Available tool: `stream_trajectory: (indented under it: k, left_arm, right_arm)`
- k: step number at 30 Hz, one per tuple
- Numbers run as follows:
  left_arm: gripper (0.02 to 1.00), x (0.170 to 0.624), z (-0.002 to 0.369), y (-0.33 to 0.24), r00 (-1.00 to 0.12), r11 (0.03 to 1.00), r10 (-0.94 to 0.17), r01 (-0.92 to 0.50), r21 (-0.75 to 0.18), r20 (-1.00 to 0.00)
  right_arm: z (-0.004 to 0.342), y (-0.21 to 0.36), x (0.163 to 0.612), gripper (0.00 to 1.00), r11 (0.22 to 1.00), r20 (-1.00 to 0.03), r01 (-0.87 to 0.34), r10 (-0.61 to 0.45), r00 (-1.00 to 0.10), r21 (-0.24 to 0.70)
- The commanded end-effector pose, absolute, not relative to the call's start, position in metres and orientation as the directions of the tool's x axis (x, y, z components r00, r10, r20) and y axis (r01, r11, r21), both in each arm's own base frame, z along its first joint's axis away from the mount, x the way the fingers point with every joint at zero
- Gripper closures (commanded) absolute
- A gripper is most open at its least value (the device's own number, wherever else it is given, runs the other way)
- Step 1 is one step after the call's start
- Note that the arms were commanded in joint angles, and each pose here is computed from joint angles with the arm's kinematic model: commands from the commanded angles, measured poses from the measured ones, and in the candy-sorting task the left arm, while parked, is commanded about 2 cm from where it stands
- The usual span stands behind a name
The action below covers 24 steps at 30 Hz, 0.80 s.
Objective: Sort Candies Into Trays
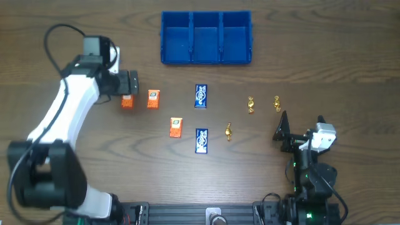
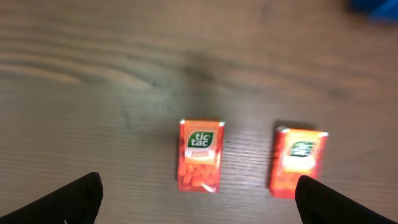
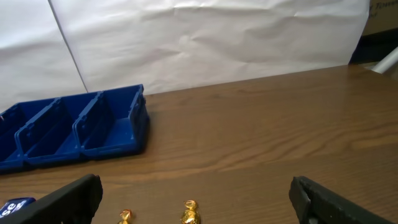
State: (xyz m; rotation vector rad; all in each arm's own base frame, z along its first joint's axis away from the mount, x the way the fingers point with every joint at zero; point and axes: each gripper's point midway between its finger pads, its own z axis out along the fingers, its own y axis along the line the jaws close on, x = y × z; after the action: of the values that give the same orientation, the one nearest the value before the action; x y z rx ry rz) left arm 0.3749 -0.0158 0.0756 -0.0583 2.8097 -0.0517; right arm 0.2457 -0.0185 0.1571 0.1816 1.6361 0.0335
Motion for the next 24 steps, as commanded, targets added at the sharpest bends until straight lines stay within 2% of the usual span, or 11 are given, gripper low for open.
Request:
stream_trajectory:
  k: [1,9,20,24]
  left_arm:
    - [0.018,0.378,0.045,-0.02,-0.966,0.999,0.02,0.03,-0.037,-0.258]
    - [0.036,0.376,0.018,-0.028,-0.975,0.993,0.087,0.101,-0.059,-0.204]
    - [0.069,0.364,0.004,-0.024,-0.987,0.995,0.089,0.095,-0.037,-0.133]
    - [0.108,0.363,0.004,-0.023,-0.988,0.995,0.088,0.093,-0.032,-0.128]
  right_arm:
    - [0.156,-0.02,0.245,0.003,0.987,-0.989,0.104,0.128,-0.067,0.121]
    - [0.156,-0.02,0.245,0.003,0.987,-0.989,0.104,0.128,-0.067,0.121]
    - [0.156,-0.02,0.245,0.003,0.987,-0.989,0.104,0.128,-0.067,0.121]
    - [0.156,-0.02,0.245,0.003,0.987,-0.989,0.104,0.128,-0.067,0.121]
